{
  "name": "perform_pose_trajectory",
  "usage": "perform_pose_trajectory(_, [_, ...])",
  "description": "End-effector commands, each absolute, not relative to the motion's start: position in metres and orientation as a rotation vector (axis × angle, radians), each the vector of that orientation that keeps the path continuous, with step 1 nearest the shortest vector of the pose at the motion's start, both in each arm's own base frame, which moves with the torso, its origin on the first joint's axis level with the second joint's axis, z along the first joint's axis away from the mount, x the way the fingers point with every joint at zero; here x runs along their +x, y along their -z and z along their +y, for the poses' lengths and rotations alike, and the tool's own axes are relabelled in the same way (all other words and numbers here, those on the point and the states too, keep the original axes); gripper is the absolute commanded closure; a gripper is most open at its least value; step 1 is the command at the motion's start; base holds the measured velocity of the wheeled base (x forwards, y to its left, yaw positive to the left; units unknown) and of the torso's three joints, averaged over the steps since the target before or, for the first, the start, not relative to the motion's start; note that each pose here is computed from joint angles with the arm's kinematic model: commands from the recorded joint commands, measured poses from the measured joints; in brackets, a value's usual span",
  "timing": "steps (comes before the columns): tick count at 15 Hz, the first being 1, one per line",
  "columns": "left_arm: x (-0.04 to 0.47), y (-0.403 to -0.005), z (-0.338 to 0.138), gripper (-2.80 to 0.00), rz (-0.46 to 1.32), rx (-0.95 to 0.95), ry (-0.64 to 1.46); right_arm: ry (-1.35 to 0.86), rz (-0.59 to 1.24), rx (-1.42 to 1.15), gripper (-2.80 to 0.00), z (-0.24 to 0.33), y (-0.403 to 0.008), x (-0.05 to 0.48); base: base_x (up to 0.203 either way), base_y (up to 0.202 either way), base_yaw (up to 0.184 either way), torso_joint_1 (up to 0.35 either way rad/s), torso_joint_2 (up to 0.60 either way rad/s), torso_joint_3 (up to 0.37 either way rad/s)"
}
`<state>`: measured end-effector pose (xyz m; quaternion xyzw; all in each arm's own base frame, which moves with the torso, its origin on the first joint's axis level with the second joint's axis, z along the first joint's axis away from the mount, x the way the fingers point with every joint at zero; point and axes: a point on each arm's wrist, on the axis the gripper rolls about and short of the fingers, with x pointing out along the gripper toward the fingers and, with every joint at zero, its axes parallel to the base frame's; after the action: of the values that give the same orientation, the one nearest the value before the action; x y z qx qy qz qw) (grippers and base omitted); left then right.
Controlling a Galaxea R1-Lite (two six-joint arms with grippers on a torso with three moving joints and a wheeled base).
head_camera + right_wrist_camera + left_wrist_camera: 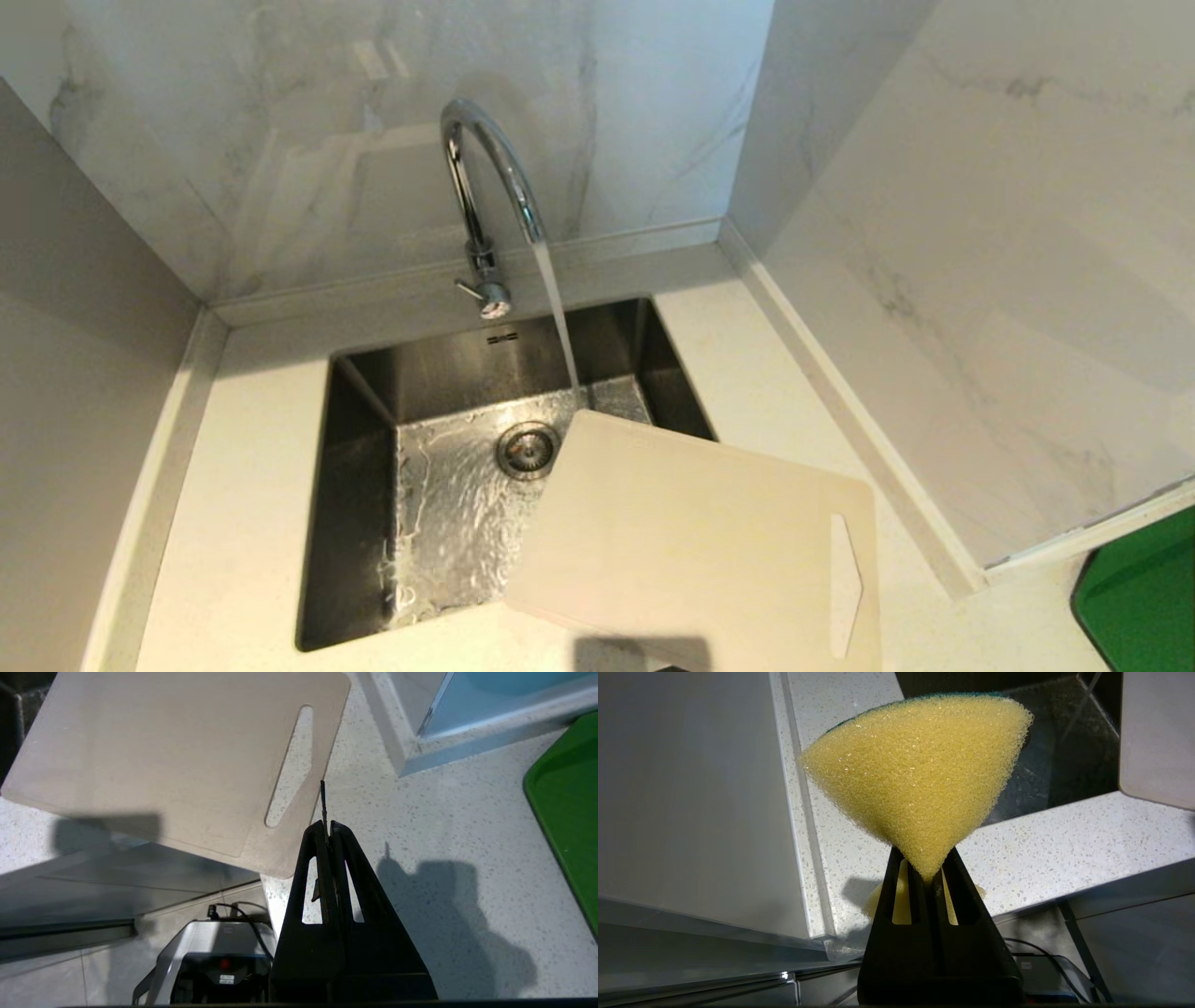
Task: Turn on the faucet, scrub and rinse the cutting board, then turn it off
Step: Put down the cleaning cloth
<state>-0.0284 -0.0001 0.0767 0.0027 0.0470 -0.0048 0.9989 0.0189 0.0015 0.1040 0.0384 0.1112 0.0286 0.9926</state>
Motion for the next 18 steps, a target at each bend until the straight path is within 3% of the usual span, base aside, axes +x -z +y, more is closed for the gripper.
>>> perform_pose_trajectory(1, [-0.028,-0.077,0.0,0.0,0.097,0.006,0.011,-0.046,0.182,0.076,0.0,0.002,-0.095,0.009,0.0,0.0,0.0,0.0,0.0,0.0])
perform_pose_trajectory(11, [-0.028,-0.077,0.0,0.0,0.097,0.006,0.011,0.073,0.17,0.072,0.0,-0.001,-0.081,-0.007,0.0,0.0,0.0,0.0,0.0,0.0])
perform_pose_trajectory(18, [-0.028,-0.077,0.0,0.0,0.097,0.006,0.009,0.049,0.001,0.073,0.0,0.0,-0.079,-0.021,0.0,0.0,0.0,0.0,0.0,0.0])
